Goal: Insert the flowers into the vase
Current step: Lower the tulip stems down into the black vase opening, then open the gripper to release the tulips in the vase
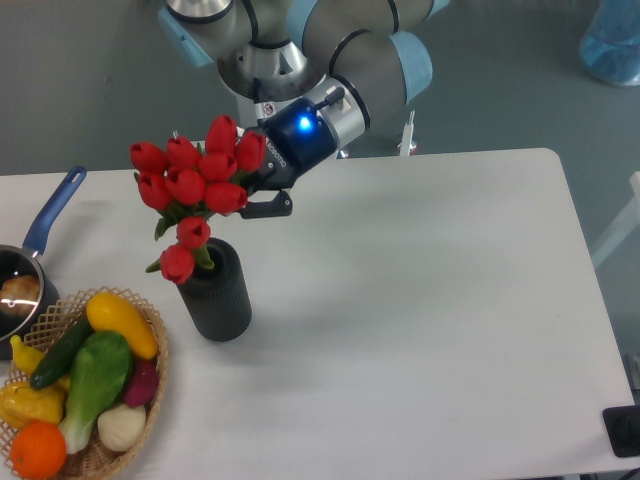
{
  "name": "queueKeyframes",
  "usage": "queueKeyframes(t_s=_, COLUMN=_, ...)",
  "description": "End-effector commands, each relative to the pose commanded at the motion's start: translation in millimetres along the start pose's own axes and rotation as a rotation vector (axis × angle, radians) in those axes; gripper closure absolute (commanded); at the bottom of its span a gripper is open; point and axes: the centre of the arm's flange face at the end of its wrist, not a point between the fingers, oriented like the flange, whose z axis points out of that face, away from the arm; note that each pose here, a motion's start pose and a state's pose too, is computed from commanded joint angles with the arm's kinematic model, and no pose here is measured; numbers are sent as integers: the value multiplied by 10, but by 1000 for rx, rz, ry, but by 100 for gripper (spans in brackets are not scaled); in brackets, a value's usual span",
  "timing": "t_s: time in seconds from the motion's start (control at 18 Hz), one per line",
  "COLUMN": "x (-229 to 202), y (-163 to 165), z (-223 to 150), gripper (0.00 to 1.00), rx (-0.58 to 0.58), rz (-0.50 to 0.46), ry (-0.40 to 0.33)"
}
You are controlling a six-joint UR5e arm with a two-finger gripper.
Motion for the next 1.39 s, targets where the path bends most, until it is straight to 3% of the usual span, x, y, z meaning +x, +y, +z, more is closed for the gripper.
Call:
queueKeyframes(t_s=0.39, x=-184, y=599, z=164, gripper=90, rx=-70, rz=15, ry=26)
queueKeyframes(t_s=0.67, x=-198, y=696, z=176, gripper=65, rx=-79, rz=-3, ry=28)
queueKeyframes(t_s=0.78, x=-209, y=755, z=171, gripper=47, rx=-132, rz=-6, ry=22)
queueKeyframes(t_s=0.83, x=-207, y=766, z=168, gripper=19, rx=-149, rz=-9, ry=19)
queueKeyframes(t_s=0.89, x=-205, y=781, z=168, gripper=0, rx=-155, rz=-12, ry=19)
queueKeyframes(t_s=1.39, x=-248, y=881, z=58, gripper=0, rx=-241, rz=-18, ry=-11)
